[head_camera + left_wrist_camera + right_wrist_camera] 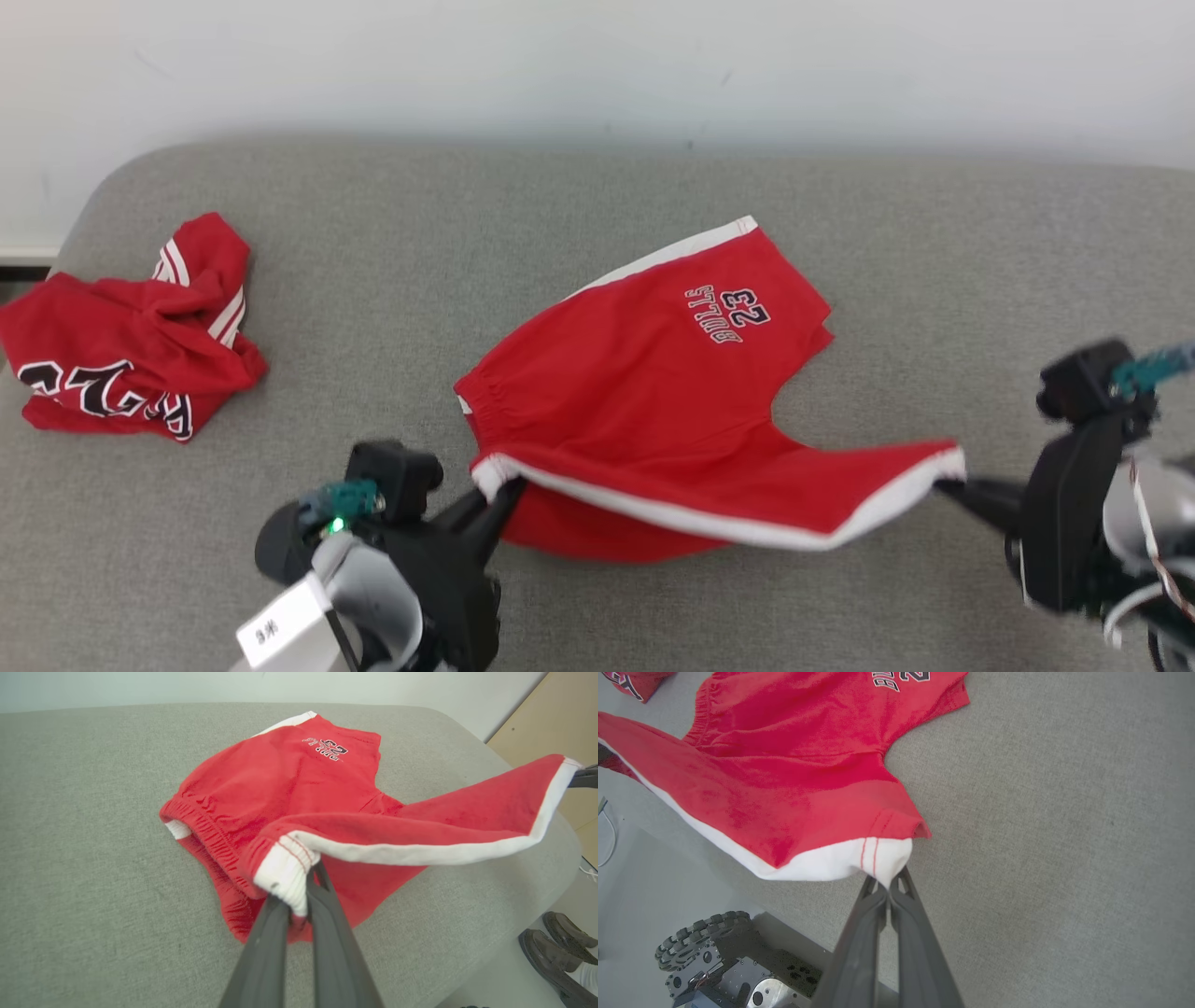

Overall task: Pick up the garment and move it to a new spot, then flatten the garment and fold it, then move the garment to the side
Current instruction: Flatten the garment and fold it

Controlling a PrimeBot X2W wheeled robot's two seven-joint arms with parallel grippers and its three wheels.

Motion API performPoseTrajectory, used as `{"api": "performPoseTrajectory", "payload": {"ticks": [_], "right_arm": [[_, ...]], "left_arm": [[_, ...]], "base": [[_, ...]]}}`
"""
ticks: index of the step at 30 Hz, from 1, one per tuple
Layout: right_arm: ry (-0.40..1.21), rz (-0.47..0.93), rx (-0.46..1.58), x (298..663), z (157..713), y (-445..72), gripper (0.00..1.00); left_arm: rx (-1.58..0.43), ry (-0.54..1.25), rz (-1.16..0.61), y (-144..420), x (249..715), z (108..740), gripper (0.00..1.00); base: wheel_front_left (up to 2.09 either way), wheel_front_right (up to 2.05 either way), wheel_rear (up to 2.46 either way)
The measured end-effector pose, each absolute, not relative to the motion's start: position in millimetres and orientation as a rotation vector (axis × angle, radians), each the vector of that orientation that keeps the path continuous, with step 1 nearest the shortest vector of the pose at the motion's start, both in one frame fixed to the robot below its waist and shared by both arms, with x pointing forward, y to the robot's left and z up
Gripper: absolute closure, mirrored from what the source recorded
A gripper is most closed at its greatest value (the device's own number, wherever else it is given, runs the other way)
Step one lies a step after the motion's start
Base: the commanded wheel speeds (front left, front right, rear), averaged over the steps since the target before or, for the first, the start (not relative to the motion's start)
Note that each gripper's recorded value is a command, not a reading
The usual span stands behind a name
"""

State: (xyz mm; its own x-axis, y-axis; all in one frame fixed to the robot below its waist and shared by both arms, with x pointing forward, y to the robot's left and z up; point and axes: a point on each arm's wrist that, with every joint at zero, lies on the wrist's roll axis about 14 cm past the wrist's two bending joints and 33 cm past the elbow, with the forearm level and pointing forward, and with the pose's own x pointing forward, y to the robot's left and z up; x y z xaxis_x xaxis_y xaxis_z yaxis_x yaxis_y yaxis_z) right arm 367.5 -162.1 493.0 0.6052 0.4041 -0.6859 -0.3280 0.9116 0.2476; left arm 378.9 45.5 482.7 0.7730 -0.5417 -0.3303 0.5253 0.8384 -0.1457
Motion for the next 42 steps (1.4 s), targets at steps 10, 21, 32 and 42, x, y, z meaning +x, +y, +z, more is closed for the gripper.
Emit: {"api": "performPoseTrajectory", "payload": {"ticks": [10,21,32,42], "right_arm": [[0.755,0.394,-0.068,452,502,-168,1.0],[0.684,0.422,-0.223,518,489,-140,1.0],[0.6,0.463,-0.315,573,492,-107,1.0],[0.595,0.485,-0.333,601,473,-86,1.0]], "left_arm": [[-0.116,0.308,-0.516,47,428,495,1.0],[-0.153,0.315,-0.479,54,451,483,1.0],[-0.16,0.325,-0.435,62,477,479,1.0],[-0.155,0.352,-0.365,75,495,468,1.0]], "base": [[0.0,0.0,0.0],[0.0,0.0,0.0],[0.0,0.0,0.0],[0.0,0.0,0.0]]}}
